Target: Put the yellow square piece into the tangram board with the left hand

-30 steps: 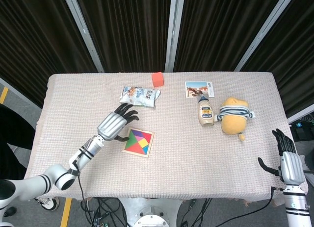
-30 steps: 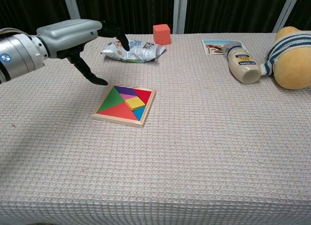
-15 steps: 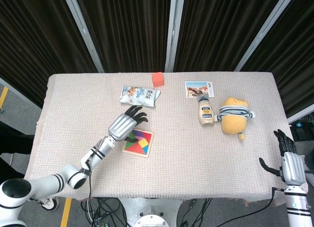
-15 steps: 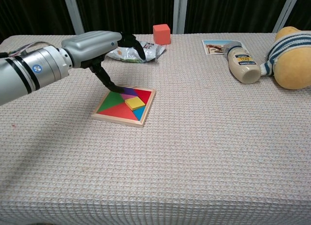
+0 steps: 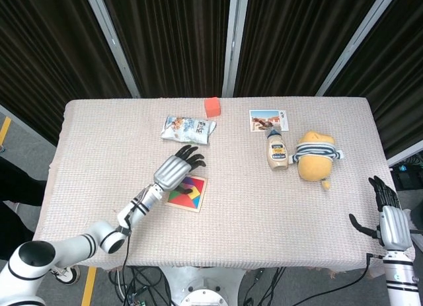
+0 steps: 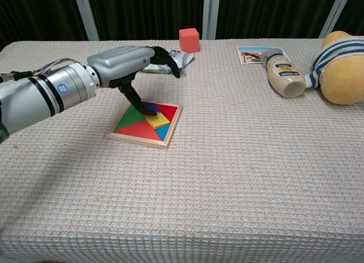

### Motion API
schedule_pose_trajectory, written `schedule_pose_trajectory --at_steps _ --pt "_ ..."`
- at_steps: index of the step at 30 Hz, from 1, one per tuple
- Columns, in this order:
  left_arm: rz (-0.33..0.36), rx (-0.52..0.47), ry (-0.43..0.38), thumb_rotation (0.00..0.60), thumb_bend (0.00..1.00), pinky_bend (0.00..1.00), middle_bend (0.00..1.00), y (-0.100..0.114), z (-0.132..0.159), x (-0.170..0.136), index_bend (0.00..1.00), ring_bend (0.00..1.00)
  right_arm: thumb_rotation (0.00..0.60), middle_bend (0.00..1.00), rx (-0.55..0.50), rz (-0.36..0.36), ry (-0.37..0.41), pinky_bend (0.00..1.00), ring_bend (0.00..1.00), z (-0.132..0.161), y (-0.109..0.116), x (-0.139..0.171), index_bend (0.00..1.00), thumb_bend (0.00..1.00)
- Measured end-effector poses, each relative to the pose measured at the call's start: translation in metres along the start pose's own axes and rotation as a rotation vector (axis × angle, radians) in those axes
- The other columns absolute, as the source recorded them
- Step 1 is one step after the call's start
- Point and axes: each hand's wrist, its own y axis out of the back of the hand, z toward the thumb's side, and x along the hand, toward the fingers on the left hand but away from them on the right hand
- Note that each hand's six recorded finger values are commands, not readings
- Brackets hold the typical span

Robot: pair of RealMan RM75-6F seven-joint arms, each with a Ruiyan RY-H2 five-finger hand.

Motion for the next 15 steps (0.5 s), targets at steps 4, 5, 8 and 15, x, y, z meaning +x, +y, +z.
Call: schedule_pose_trajectory --at_steps 4,5,8,15 --pt "-0.013 -0.001 0.013 0.6 0.04 0.04 0.18 -0.0053 -0.0048 -0.0028 0.26 0.0 0.6 0.0 -0.002 0.006 -0.007 0.0 0.0 -0.0031 -0.0013 0.0 0.0 0.18" --pt "-0.016 0.001 0.015 0.6 0.04 0.04 0.18 -0.0068 -0.0058 -0.0034 0.26 0.0 0.6 0.0 -0.003 0.007 -0.008 0.0 0.0 -0.0033 -0.0017 -0.0001 0.0 0.18" --pt "-0.022 0.01 0.011 0.6 0.04 0.04 0.18 -0.0095 -0.0058 -0.0038 0.26 0.0 0.6 0.0 -0.004 0.007 -0.007 0.0 0.0 -0.0034 -0.0024 -0.0002 0.0 0.18" --pt "-0.007 -0.004 -0.008 0.6 0.04 0.04 0.18 -0.0062 0.0005 -0.0039 0.26 0.0 0.6 0.0 -0.004 0.003 -0.008 0.0 0.0 -0.004 -0.0014 0.0004 0.0 0.18"
